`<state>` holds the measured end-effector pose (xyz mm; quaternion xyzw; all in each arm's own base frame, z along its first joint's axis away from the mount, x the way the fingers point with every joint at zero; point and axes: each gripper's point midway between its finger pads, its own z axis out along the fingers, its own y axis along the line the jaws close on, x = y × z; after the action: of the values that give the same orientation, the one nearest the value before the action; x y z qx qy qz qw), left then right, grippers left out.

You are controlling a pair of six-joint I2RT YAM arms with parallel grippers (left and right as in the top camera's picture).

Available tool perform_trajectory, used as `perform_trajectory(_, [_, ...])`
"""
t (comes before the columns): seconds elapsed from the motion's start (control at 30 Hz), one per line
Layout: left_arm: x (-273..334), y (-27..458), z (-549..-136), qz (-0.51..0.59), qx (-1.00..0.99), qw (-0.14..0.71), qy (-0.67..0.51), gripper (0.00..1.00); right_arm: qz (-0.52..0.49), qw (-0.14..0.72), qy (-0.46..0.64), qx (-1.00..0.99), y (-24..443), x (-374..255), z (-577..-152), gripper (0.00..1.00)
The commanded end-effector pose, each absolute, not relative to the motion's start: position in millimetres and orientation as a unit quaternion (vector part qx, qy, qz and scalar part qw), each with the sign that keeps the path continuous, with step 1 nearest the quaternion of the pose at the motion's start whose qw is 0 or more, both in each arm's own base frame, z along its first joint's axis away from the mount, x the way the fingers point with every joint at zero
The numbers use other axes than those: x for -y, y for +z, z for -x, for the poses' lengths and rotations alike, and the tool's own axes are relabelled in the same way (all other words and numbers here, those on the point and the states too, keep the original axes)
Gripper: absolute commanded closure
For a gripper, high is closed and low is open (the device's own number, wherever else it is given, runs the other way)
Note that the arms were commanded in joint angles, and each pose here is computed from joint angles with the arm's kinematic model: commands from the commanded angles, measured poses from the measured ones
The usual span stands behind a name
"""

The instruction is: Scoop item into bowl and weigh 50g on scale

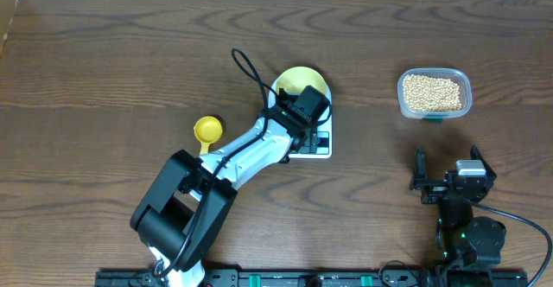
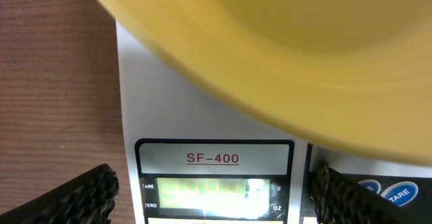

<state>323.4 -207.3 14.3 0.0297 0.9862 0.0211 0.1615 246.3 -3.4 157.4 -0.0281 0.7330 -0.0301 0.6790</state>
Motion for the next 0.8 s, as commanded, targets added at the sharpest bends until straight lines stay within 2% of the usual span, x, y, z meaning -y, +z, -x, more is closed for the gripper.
perform_trajectory(0.0, [183.6, -31.9, -299.0, -0.050, -0.991, 0.101, 0.077, 0.05, 0.027, 0.680, -0.031, -0.732, 156.6, 3.3, -246.2, 0.01])
perform_trajectory(0.23, [198.0, -15.1, -297.7, -0.049, -0.993, 0.102, 0.031, 0.05, 0.027, 0.680, -0.031, -0.732, 156.6, 3.3, -246.2, 0.01])
perform_trajectory(0.6, [218.3, 56.3, -306.7, -0.044, -0.984, 0.165, -0.058, 0.05, 0.027, 0.679, -0.031, -0.733, 156.4, 3.3, -246.2, 0.01])
perform_trajectory(0.77, [219.8, 58.0, -307.9, -0.043, -0.983, 0.169, -0.062, 0.05, 0.027, 0.680, -0.031, -0.732, 156.6, 3.3, -246.2, 0.01])
